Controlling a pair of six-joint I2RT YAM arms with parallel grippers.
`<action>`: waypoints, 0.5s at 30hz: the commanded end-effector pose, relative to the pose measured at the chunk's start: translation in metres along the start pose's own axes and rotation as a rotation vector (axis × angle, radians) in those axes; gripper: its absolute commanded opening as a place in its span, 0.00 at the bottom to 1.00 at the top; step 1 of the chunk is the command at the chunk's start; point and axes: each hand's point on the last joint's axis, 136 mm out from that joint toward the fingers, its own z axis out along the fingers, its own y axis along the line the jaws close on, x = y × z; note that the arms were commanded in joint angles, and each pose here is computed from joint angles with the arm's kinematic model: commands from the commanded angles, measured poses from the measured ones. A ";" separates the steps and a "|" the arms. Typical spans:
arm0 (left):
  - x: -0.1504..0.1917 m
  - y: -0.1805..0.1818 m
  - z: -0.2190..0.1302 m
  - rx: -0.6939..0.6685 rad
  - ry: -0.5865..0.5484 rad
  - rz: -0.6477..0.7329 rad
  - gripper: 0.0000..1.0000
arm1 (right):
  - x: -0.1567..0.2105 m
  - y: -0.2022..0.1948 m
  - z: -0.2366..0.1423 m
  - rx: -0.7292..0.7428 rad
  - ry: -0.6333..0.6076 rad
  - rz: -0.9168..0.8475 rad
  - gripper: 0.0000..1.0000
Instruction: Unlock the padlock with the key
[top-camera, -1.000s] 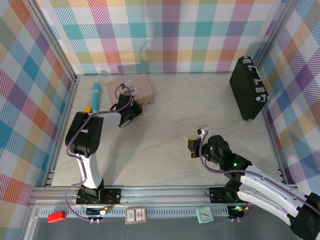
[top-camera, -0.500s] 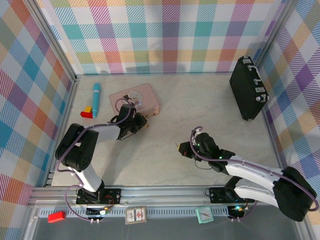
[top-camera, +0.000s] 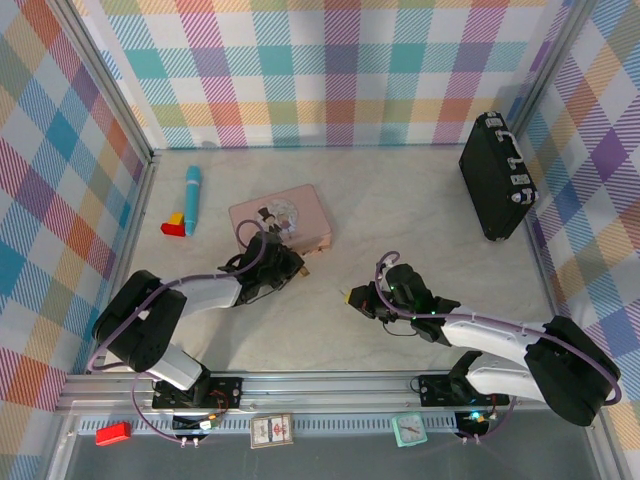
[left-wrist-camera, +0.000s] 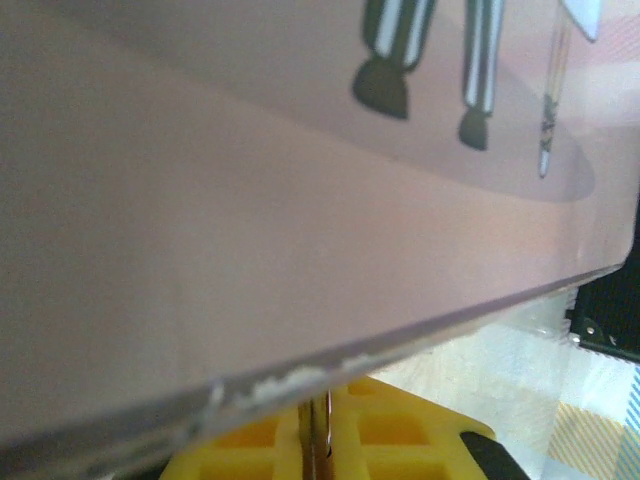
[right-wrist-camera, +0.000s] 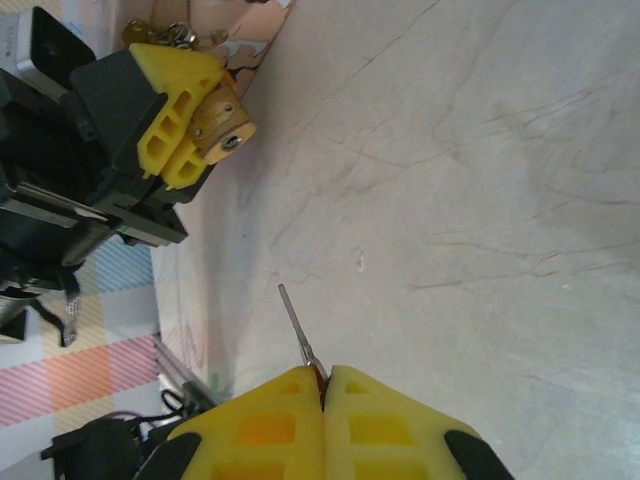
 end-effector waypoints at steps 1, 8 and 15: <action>0.014 -0.040 -0.009 0.169 0.022 -0.029 0.00 | 0.006 0.013 0.001 -0.083 0.053 0.060 0.00; 0.033 -0.056 -0.007 0.258 0.045 -0.016 0.00 | 0.009 0.019 0.005 -0.125 0.098 0.155 0.00; 0.053 -0.060 0.003 0.266 0.100 -0.025 0.00 | -0.005 0.025 0.005 -0.192 0.145 0.254 0.00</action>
